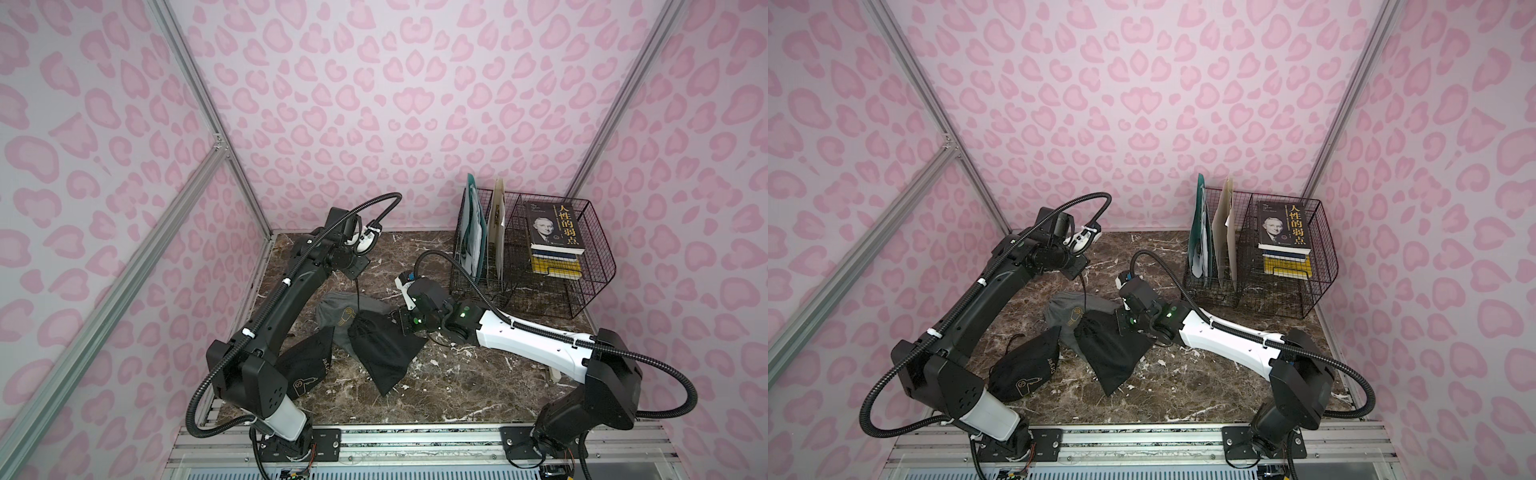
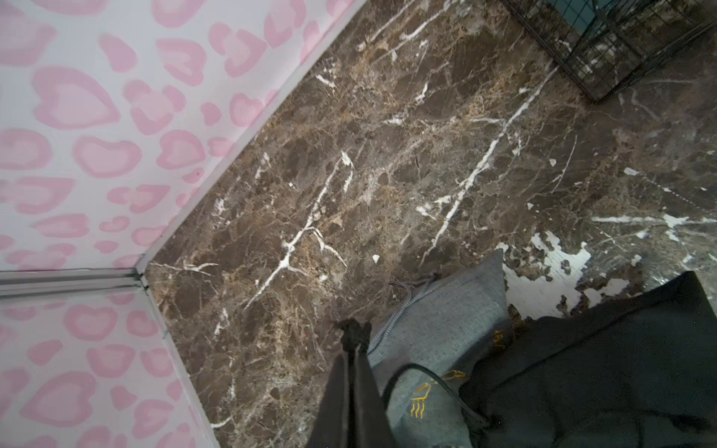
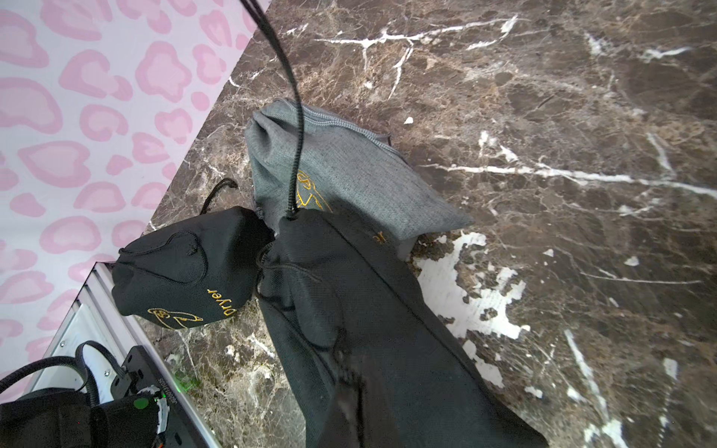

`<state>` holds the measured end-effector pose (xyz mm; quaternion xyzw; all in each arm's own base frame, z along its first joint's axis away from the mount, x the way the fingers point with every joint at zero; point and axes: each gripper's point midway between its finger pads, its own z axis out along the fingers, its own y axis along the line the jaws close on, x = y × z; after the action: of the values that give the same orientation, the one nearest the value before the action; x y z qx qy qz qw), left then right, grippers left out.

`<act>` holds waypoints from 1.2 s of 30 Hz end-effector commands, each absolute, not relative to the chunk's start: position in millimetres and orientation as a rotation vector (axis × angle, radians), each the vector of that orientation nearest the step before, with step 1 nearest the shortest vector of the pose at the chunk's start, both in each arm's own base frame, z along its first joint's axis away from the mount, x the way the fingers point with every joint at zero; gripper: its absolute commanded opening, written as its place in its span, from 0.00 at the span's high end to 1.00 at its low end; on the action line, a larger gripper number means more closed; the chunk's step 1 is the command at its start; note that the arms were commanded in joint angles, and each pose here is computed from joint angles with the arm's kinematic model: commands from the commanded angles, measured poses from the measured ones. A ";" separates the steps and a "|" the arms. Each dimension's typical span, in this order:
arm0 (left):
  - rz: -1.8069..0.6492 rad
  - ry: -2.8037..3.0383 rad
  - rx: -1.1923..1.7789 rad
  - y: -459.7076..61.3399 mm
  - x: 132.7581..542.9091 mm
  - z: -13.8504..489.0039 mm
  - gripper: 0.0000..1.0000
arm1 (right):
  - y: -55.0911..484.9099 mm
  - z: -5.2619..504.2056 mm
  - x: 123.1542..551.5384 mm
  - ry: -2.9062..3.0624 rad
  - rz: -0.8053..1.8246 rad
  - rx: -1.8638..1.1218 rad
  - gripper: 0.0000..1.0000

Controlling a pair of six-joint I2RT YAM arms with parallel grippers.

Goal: Pack away hair dryers
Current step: Place the drawstrings on both sides at the center of the board, then reset both arms

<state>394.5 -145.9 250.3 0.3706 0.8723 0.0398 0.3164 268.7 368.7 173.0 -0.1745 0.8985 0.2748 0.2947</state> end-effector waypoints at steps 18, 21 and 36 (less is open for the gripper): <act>-0.532 2.477 1.378 -176.5 283.8 241.7 0.39 | 340.2 195.5 221.9 2.414 0.911 -0.705 0.45; -0.555 2.408 1.308 -180.6 279.7 276.5 0.38 | 310.9 217.5 242.5 2.334 0.898 -0.573 0.39; 0.030 1.849 0.261 -65.7 303.7 306.1 0.01 | 29.2 223.2 272.4 1.530 0.147 0.258 0.01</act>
<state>273.9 -93.4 267.1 0.2199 0.8624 -0.0326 0.4548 276.8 75.2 198.8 0.0346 0.7646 0.1150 0.6333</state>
